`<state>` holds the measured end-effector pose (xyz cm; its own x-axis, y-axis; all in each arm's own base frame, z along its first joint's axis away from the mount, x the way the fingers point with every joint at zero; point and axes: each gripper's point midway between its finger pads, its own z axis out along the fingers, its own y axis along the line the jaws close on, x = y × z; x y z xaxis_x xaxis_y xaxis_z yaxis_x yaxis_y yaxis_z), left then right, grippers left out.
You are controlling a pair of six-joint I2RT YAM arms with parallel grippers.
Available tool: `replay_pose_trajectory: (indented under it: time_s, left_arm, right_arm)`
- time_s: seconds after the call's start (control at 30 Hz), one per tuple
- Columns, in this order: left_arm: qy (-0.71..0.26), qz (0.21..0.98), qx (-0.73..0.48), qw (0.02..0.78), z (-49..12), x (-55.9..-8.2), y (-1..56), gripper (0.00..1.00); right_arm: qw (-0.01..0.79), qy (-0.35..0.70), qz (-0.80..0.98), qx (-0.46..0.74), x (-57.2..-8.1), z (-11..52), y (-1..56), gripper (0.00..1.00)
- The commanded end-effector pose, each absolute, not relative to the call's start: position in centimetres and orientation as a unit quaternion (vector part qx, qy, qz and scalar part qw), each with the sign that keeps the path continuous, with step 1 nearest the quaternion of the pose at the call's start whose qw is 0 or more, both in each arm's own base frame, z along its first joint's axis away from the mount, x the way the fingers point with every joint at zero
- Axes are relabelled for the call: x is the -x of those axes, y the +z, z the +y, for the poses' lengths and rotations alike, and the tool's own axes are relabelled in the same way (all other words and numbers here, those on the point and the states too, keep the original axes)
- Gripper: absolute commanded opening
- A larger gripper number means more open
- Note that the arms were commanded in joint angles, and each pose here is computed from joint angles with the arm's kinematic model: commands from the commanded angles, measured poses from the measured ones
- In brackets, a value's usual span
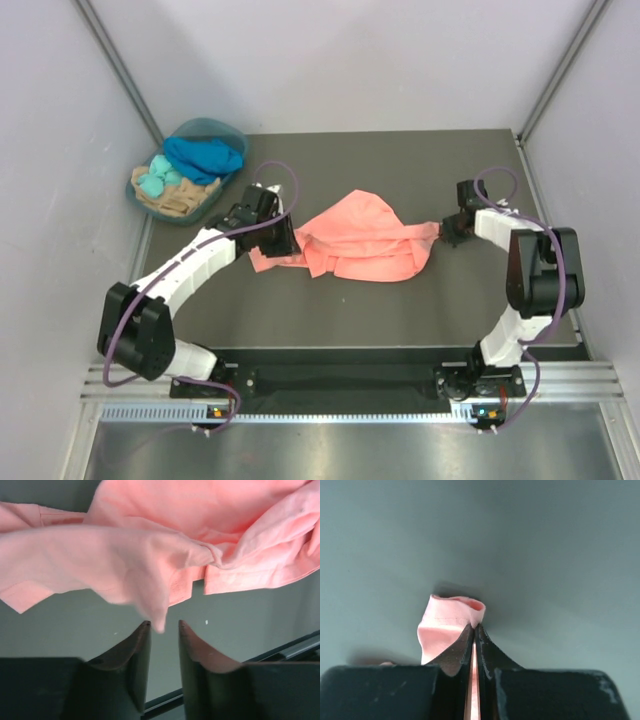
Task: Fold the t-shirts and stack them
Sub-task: Flatten the tshirt out
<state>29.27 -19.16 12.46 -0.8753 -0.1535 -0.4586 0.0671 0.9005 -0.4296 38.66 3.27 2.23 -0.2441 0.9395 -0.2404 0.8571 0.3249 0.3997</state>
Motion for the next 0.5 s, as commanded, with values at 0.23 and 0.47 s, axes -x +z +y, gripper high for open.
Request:
replay_pose_trajectory:
  time_s: [0.23,0.47]
  left_arm:
    - [-0.177,0.941,0.122,0.261,-13.9,-30.3,13.0,0.43]
    - [-0.173,0.925,0.219,0.26,-9.8,-29.2,9.4,0.37]
  right_arm:
    - [0.313,0.021,0.769,-0.557,-36.9,-3.7,7.0,0.0]
    - [0.325,0.024,0.782,-0.531,-37.0,-3.7,7.6,0.0]
